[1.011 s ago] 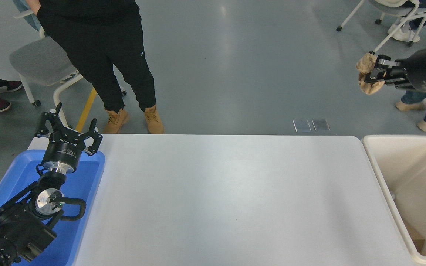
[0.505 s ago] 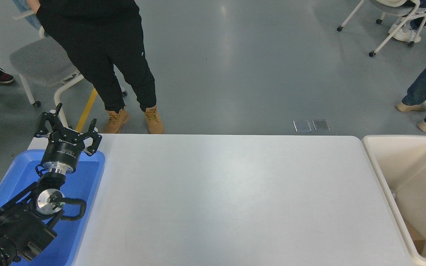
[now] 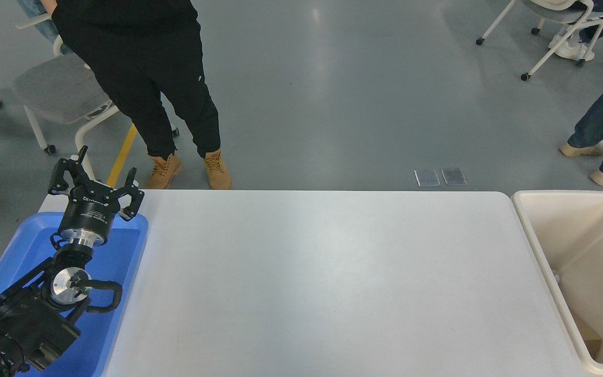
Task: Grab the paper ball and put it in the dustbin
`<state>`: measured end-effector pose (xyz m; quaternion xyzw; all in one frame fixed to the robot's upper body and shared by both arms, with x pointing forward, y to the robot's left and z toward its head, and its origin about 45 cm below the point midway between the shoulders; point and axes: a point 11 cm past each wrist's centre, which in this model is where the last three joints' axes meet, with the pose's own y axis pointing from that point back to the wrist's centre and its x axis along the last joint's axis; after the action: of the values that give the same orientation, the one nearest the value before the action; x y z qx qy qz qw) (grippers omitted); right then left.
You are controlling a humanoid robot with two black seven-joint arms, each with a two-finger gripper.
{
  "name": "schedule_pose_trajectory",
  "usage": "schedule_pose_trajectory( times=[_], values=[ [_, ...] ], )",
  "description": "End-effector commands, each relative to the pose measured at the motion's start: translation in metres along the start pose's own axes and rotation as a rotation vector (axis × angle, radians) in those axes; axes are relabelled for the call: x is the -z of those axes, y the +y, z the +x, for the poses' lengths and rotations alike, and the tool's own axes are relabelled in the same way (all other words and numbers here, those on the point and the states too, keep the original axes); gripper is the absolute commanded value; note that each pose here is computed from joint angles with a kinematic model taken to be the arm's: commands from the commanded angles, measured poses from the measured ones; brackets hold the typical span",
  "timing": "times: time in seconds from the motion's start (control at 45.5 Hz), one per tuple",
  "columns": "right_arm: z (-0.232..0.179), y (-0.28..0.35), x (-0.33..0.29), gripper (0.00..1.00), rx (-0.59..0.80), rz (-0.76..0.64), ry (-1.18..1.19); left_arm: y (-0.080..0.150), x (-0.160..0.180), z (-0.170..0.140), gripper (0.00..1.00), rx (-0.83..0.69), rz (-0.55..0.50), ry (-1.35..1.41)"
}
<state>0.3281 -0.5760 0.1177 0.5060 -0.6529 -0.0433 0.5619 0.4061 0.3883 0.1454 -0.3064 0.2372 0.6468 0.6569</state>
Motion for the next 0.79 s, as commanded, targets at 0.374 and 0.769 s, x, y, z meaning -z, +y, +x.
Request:
schedule_pose_trajectory(
  times=[0.374, 0.769],
  values=[
    [-0.027, -0.004, -0.017, 1.00, -0.040, -0.027, -0.020, 0.000, 0.000, 0.000, 0.99, 0.001, 0.000, 0.001],
    [0.001, -0.003, 0.020, 1.00, -0.074, 0.038, -0.043, 0.000, 0.000, 0.000, 0.99, 0.001, 0.000, 0.001]
  ],
)
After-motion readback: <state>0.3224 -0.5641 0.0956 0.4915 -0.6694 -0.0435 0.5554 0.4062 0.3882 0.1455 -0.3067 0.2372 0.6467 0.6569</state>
